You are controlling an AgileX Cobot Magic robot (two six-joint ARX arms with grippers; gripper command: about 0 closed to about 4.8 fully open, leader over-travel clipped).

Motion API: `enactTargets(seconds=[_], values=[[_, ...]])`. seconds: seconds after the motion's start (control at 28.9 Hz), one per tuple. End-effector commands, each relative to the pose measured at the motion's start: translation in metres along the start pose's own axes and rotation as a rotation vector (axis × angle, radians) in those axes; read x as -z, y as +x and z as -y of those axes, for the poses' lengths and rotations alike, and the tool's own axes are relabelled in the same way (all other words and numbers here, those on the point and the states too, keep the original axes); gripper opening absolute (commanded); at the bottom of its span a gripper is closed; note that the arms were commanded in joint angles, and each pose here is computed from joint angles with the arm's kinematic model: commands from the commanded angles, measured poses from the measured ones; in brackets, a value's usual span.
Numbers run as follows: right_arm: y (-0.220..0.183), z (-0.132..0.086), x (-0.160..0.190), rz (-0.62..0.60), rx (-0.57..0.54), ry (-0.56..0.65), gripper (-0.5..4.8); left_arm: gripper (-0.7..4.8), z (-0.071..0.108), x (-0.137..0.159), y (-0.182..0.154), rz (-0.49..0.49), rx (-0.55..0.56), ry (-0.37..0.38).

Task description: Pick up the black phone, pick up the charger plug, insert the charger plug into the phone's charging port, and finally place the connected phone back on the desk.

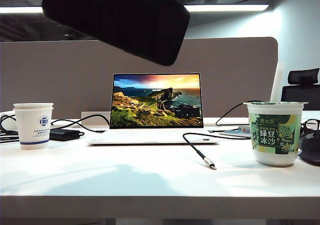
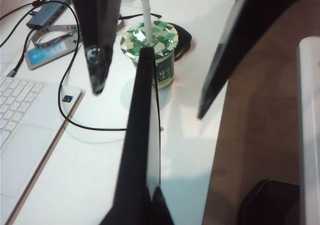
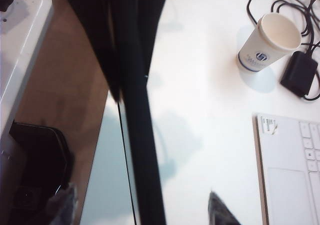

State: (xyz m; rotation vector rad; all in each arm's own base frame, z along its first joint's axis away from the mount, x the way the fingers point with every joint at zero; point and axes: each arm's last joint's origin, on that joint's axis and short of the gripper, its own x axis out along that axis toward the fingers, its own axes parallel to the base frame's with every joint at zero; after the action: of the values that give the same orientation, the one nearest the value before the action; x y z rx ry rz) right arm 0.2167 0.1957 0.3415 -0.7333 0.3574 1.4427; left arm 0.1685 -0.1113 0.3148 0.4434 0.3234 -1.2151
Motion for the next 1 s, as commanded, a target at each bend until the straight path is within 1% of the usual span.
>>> enactTargets(seconds=[0.03, 0.1, 0.45, 0.48, 0.59, 0.62, 0.93, 1.0], values=[[0.005, 0.001, -0.001, 0.003, -0.011, -0.016, 3.34, -0.07, 0.001, -0.005, -0.002, 0.031, -0.002, 0.032], [0.007, 0.002, 0.0, -0.003, -0.015, -0.022, 3.34, -0.06, 0.002, -0.006, -0.002, 0.031, 0.003, 0.054], [0.031, 0.004, 0.005, -0.038, -0.074, -0.007, 3.29, -0.06, 0.002, -0.006, -0.002, 0.032, 0.003, 0.072], [0.033, 0.004, 0.006, -0.042, -0.077, -0.005, 3.14, -0.07, 0.002, -0.006, -0.002, 0.032, 0.003, 0.072], [0.036, 0.005, 0.007, -0.051, -0.08, -0.001, 2.4, -0.06, 0.002, -0.006, -0.002, 0.032, 0.004, 0.072], [0.036, 0.005, 0.007, -0.052, -0.079, -0.001, 2.26, -0.06, 0.002, -0.006, -0.002, 0.032, 0.004, 0.072], [0.036, 0.005, 0.007, -0.054, -0.071, -0.002, 2.19, -0.06, 0.002, -0.006, -0.002, 0.031, 0.003, 0.071], [0.036, 0.005, 0.006, -0.053, -0.07, -0.003, 2.0, -0.06, 0.002, -0.006, -0.002, 0.029, 0.003, 0.07]])
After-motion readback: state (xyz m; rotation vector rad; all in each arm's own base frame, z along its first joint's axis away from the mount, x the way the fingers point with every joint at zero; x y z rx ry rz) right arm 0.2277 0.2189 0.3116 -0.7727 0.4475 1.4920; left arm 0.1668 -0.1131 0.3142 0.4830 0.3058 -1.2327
